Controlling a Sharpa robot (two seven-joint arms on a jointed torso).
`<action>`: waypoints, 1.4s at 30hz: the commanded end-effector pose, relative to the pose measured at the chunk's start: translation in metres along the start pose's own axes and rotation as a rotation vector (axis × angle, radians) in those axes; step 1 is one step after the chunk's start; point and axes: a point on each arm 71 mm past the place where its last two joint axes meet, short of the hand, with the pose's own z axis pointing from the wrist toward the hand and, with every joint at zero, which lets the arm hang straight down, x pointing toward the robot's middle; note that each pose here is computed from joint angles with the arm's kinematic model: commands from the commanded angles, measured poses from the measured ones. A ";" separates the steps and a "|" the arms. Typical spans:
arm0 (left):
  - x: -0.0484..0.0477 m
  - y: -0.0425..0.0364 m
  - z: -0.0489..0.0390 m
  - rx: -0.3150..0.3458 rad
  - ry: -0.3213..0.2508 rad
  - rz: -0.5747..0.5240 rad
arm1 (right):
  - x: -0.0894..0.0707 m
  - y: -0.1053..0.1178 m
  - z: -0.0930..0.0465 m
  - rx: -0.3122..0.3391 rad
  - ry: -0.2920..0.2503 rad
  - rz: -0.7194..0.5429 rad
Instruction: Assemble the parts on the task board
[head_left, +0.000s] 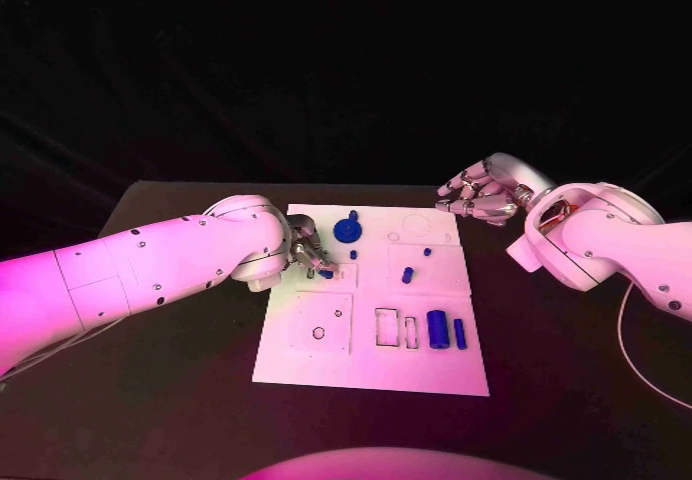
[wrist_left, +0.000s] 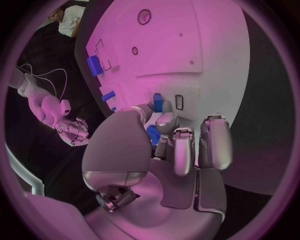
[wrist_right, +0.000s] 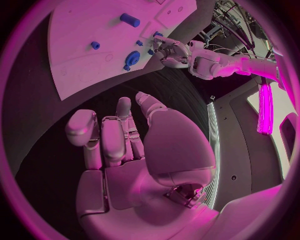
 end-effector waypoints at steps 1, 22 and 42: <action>0.0088 0.0025 0.0009 -0.020 0.047 0.048 | 0.000 0.001 0.000 -0.010 0.001 -0.001; 0.0091 0.0035 0.0009 -0.019 0.058 0.049 | 0.000 0.000 -0.001 -0.008 0.003 -0.001; 0.0102 0.0002 0.0038 -0.026 0.083 0.053 | 0.001 0.003 -0.003 -0.016 0.006 0.014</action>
